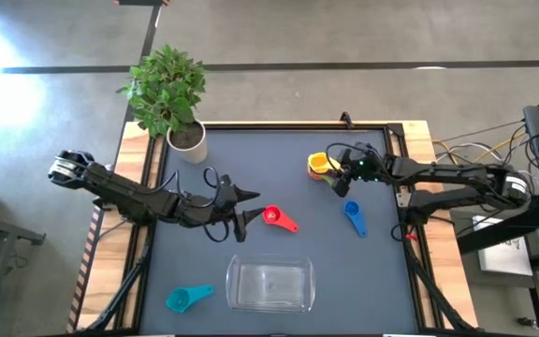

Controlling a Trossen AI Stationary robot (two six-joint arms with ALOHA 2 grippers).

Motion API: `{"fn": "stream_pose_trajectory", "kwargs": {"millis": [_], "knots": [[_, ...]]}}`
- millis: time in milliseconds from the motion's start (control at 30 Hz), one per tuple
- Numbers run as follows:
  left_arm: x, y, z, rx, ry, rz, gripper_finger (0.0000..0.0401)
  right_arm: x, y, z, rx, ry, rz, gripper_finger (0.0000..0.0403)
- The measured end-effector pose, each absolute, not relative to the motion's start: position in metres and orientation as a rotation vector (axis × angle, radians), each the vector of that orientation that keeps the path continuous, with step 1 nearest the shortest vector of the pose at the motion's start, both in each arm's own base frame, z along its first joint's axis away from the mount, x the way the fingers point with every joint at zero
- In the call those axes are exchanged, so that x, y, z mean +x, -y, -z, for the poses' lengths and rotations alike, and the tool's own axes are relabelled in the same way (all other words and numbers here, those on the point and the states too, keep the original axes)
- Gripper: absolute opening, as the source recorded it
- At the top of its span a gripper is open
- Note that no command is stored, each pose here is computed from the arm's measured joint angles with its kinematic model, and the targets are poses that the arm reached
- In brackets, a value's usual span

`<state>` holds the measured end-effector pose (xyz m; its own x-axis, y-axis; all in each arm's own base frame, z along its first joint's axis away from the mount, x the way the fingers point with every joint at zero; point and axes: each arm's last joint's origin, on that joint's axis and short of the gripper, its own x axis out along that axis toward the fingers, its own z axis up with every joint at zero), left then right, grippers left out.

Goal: Nest measuring cups in basket
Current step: Stack the yellow measuring cup on top of the violet measuring cup, then stack the light blue measuring cup on top of the yellow measuring cup

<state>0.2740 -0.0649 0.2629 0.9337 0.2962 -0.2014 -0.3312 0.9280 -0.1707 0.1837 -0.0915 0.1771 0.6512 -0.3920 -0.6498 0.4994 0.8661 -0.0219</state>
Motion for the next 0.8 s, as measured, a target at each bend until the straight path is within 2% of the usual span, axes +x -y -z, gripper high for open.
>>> {"fn": "stream_pose_trajectory", "kwargs": {"millis": [133,433,600,800], "knots": [[0.274,0.065,-0.263,-0.205,-0.175,-0.317,0.0205,0.186,0.090,-0.176,0.202,-0.695,0.451,0.0183],[0.270,0.067,-0.264,-0.204,-0.197,-0.281,0.0205,0.179,0.087,-0.194,0.200,-0.681,0.448,0.0269],[0.268,0.069,-0.265,-0.187,-0.208,-0.247,0.0205,0.175,0.085,-0.211,0.168,-0.616,0.445,0.0285],[0.264,0.075,-0.264,-0.159,-0.211,-0.184,0.0205,0.173,0.083,-0.222,0.139,-0.524,0.431,0.0273]]}}
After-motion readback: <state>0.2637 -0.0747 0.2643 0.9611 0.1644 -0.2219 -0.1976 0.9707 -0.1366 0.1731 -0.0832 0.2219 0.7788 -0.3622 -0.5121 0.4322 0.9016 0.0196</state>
